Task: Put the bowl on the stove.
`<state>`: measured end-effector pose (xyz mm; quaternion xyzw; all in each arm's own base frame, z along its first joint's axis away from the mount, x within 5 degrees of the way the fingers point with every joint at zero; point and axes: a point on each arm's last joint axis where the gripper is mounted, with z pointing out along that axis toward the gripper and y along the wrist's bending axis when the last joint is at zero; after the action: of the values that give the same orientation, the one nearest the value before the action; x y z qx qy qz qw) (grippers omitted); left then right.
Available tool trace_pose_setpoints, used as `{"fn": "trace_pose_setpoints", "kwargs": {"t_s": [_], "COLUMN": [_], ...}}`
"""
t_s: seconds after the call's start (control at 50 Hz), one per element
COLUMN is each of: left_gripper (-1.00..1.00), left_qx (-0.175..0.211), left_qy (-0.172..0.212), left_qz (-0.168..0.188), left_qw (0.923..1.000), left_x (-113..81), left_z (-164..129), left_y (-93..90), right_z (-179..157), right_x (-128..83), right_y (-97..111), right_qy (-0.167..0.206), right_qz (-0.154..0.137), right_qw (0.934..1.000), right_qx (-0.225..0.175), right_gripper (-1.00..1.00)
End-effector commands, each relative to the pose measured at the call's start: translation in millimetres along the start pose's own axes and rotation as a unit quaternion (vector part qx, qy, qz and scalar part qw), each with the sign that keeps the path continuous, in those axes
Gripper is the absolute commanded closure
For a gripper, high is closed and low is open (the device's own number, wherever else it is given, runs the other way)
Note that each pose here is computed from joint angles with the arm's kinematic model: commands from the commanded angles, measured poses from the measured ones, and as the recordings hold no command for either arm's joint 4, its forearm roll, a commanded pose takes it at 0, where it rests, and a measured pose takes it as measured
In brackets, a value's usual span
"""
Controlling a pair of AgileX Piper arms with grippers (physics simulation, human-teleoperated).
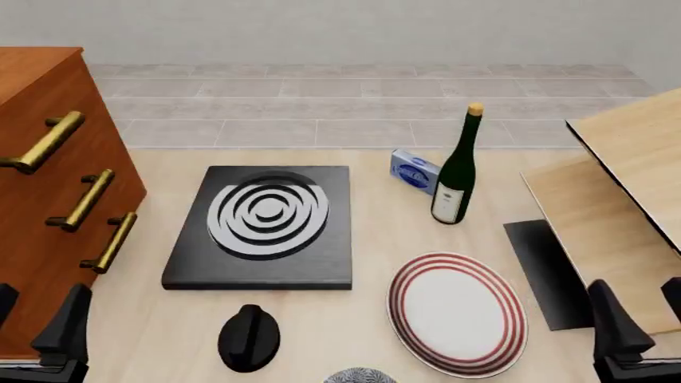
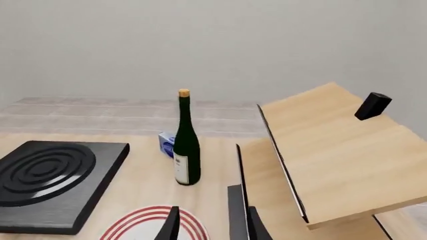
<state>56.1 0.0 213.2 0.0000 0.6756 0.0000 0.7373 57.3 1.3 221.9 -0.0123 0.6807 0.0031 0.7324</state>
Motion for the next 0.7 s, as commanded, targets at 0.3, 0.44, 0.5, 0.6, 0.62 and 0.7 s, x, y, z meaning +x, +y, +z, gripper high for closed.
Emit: {"fn": "trace_pose_setpoints", "kwargs": {"t_s": [0.3,0.44,0.5,0.6,0.62,0.7], "left_gripper": [-1.0,-1.0,-1.0,-1.0,-1.0,-1.0], "left_qx": [0.0,0.0,0.0,0.0,0.0,0.0], "left_qy": [0.0,0.0,0.0,0.0,0.0,0.0], "left_qz": [0.0,0.0,0.0,0.0,0.0,0.0], "left_qw": [1.0,1.0,1.0,1.0,1.0,1.0], "left_x": [0.0,0.0,0.0,0.0,0.0,0.0], "left_z": [0.0,0.0,0.0,0.0,0.0,0.0], "left_y": [0.0,0.0,0.0,0.0,0.0,0.0], "right_z": [19.8,22.7,25.4,26.5,25.2,24.6], "right_x": [-36.5,-44.8,-47.2,-46.3,-47.5,-47.2], "right_y": [14.1,18.7,21.4,25.0,26.5,31.7], "right_qy": [0.082,0.094,0.109,0.13,0.134,0.149], "right_qz": [-0.046,-0.053,-0.059,-0.065,-0.061,-0.072], "right_qw": [0.9903,0.9857,0.982,0.9759,0.9738,0.9647], "right_qx": [-0.102,-0.129,-0.143,-0.163,-0.173,-0.204], "right_gripper": [-1.0,-1.0,-1.0,-1.0,-1.0,-1.0]}}
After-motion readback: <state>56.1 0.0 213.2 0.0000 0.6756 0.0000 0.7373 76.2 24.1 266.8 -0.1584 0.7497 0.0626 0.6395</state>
